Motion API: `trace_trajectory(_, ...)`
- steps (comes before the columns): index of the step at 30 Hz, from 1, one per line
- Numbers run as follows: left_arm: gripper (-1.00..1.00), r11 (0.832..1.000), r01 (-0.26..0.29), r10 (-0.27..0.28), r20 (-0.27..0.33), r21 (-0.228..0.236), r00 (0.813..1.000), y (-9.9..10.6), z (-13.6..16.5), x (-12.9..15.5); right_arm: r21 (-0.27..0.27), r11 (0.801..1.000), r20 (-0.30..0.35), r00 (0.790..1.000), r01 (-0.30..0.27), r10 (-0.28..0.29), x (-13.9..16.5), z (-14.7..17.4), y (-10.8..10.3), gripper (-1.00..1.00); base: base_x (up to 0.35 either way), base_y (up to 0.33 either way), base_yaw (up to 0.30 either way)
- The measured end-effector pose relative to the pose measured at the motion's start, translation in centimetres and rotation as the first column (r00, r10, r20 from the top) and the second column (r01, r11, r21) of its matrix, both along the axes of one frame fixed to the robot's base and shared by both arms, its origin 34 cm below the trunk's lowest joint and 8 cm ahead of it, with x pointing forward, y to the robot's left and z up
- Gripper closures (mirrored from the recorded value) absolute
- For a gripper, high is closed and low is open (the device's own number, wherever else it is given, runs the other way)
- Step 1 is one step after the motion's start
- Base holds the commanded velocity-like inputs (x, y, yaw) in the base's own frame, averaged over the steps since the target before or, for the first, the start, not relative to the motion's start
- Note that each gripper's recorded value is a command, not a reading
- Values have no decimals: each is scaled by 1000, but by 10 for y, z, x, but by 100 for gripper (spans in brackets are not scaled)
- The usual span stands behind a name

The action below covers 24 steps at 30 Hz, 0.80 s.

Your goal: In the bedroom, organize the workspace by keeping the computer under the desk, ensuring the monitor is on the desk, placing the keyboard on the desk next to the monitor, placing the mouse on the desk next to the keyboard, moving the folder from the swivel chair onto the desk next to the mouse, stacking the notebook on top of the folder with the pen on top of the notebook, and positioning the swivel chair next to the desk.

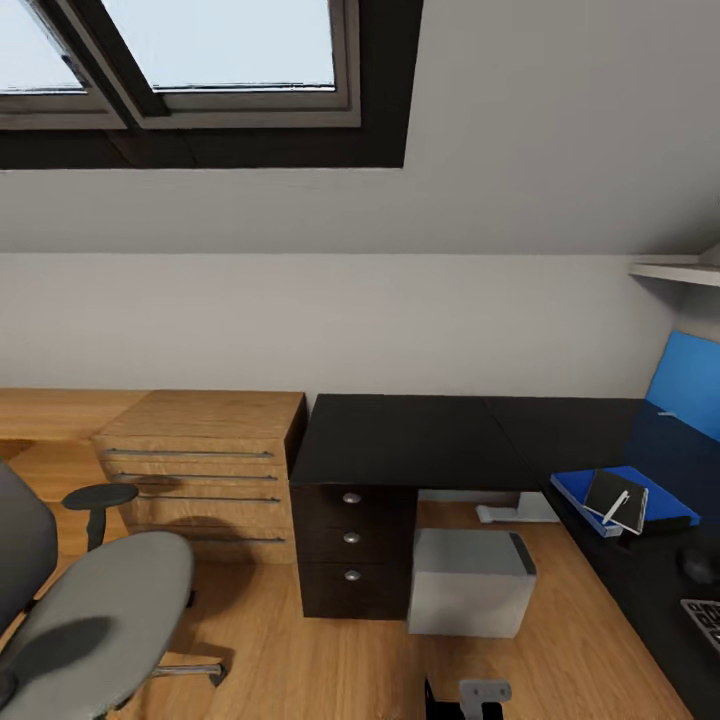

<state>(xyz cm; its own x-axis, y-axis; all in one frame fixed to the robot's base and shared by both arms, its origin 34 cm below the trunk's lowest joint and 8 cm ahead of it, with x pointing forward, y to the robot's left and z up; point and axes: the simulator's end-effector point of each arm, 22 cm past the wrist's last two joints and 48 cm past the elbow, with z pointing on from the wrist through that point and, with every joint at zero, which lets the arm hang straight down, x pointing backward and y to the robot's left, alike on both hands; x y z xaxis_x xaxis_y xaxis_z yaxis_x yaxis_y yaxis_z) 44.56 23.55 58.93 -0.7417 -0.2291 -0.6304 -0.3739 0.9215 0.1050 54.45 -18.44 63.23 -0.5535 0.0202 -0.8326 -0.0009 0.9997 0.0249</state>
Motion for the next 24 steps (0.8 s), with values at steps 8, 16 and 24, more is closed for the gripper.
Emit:
trace_trajectory(8, -100, 1000, -8, 9, -12, 21, 1000, 10, 8, -4, 0, 1000, -6, 1000, 7, -7, -2, 9, -2, -100, -338, 0, 148)
trace_trajectory(16, -100, 999, -12, 14, -31, 50, 999, 21, 14, -11, 0, 1000, -16, 1000, 9, -9, -6, 16, -3, -100, -283, -82, 150)
trace_trajectory(24, -100, 996, -15, 19, -52, 84, 998, 36, 19, -19, 1, 1000, -27, 1000, 8, -8, -10, 23, -2, -100, -49, -32, 150)
